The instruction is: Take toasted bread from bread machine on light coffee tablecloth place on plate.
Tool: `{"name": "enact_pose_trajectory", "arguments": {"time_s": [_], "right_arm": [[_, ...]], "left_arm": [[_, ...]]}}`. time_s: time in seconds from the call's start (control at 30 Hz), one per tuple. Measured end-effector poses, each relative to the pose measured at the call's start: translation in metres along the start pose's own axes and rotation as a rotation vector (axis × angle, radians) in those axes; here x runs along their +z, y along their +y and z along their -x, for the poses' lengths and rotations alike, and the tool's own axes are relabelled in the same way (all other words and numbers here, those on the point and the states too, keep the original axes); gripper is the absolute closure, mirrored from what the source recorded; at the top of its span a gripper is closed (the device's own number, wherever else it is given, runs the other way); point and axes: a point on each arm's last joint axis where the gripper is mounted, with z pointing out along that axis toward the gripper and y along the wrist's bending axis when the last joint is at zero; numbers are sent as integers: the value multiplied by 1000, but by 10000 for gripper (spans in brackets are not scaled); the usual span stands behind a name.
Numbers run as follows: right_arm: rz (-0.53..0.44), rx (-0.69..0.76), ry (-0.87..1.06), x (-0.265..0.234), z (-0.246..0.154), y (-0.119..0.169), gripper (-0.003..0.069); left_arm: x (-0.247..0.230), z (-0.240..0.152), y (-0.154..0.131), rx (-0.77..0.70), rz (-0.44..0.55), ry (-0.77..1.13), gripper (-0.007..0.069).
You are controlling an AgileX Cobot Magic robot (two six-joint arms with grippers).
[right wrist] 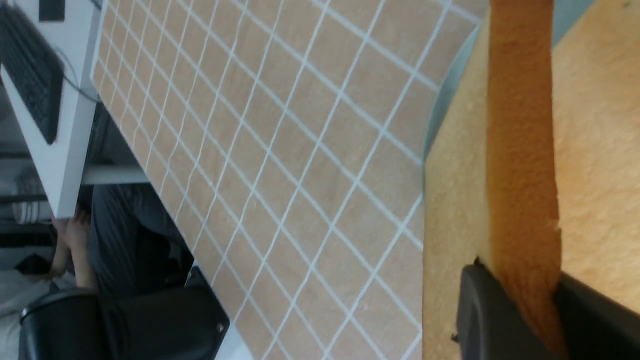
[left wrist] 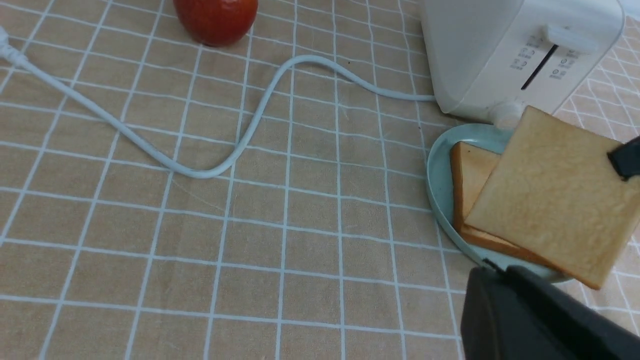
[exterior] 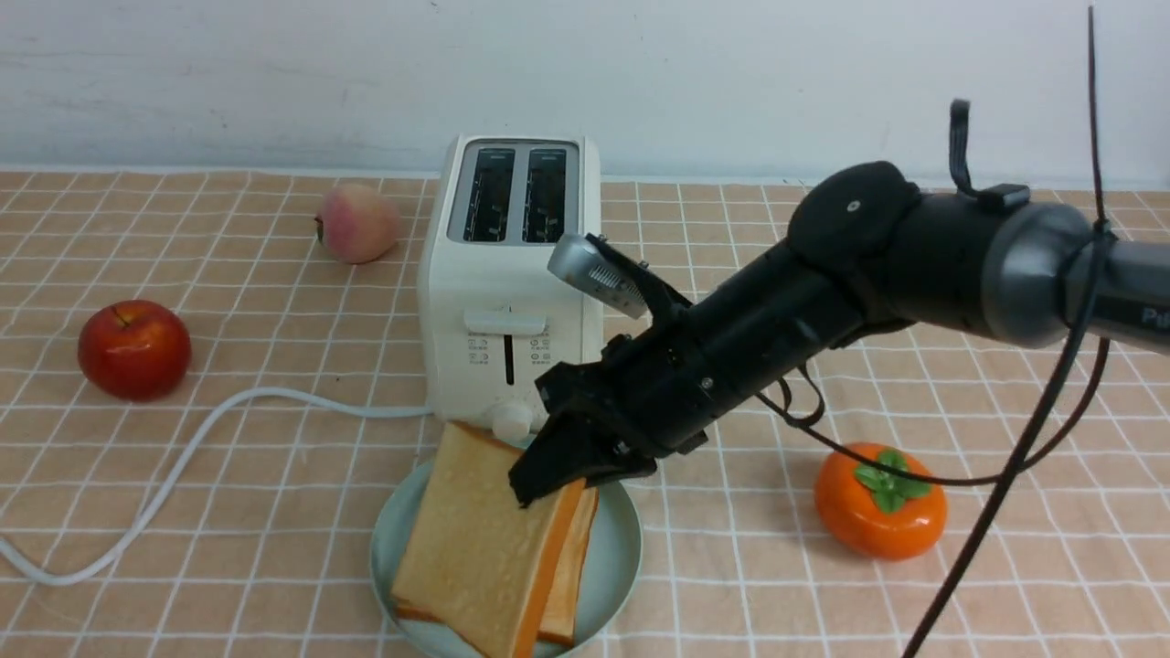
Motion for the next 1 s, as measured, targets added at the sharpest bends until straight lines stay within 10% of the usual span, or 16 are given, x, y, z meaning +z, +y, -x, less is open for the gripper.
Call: {"name": "enact_pose_trajectory", "arguments": {"time_s": [0.47,0.83,1.0], "right_arm": [[-81,23,23,7,0,-27,554],[-270,-83,158,-19,4,-29,134],[-369,-154,88,-85,27,14,202]], "left_arm": [[0,-1,1,0,8,14,639],[0,-1,1,0,8,14,639],[0,6,-4,-8,-49,-65,639]]}}
